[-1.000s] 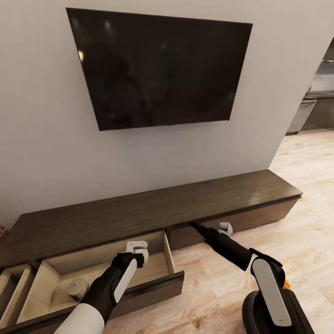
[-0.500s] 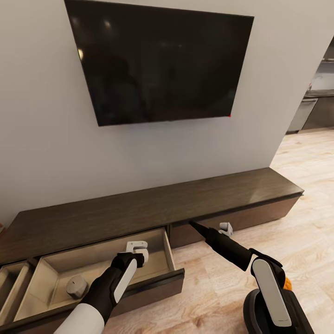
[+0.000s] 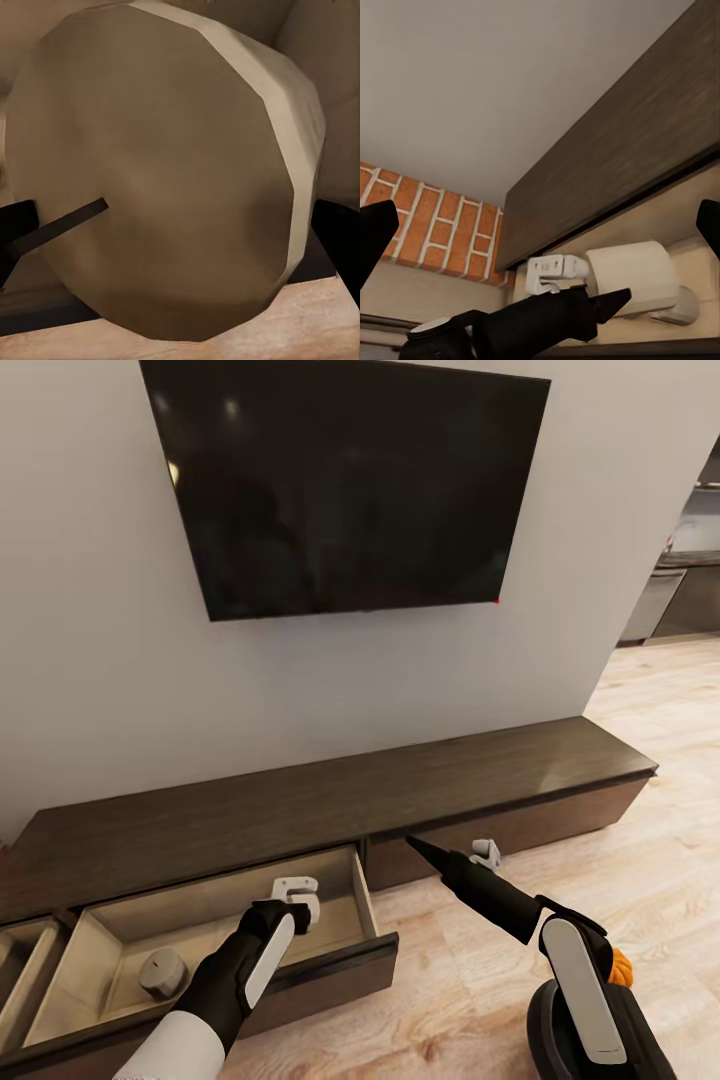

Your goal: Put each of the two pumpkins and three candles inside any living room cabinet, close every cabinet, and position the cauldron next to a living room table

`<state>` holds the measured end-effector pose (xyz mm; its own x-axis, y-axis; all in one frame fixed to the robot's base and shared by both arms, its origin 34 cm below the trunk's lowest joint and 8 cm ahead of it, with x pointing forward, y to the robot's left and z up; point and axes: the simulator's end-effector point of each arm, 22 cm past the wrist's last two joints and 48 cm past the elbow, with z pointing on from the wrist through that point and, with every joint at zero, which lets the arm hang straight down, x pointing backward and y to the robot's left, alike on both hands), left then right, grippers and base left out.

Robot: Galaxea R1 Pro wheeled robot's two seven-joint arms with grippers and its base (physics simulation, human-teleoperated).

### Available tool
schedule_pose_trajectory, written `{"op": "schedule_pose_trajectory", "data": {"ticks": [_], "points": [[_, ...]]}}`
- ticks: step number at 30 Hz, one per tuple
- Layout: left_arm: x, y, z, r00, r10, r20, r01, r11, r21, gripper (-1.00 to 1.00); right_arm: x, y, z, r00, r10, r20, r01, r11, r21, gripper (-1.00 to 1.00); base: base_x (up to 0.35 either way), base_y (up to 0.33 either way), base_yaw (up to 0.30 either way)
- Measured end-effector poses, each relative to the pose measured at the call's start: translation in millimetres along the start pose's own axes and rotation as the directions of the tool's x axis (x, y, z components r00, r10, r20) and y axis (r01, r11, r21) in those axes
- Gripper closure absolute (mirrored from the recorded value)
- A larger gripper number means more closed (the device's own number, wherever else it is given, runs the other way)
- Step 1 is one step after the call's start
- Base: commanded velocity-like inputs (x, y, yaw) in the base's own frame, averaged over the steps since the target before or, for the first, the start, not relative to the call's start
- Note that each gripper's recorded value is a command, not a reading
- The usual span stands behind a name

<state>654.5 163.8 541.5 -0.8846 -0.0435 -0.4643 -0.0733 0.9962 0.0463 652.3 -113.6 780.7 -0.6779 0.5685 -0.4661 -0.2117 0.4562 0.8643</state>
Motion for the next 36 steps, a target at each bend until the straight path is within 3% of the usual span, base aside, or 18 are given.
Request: {"op": "schedule_pose_trajectory", "data": {"ticks": [5,8,12,29,36], "points": [[-1.9,0.0,5.0,1.0,-0.007,0.016,0.007,1.0,0.001,1.0,5.6,-8.7,1.1,1.0,0.0,0.0,0.0,1.0,0.003,-1.0,0.0,0.0,0.0],[-4.4,20.6,9.2,0.998,-0.061,0.021,0.062,0.997,-0.044,1.0,8.3,-13.9,2.2,1.0,-0.002,0.005,0.002,1.0,0.005,-1.0,0.0,0.0,0.0],[-0.5,29.5,15.6,0.996,-0.086,0.02,0.087,0.994,-0.067,1.0,10.1,-20.6,3.6,1.0,-0.009,0.02,0.009,1.0,0.006,-1.0,0.0,0.0,0.0],[20.4,25.6,42.7,0.996,-0.083,0.02,0.084,0.994,-0.065,1.0,30.5,-49.8,6.7,1.0,-0.008,0.021,0.008,1.0,0.007,-1.0,0.0,0.0,0.0],[20.9,24.8,42.5,0.997,-0.078,0.018,0.079,0.995,-0.065,1.0,30.8,-49.7,6.9,1.0,-0.008,0.021,0.008,1.0,0.007,-1.0,0.0,0.0,0.0]]}}
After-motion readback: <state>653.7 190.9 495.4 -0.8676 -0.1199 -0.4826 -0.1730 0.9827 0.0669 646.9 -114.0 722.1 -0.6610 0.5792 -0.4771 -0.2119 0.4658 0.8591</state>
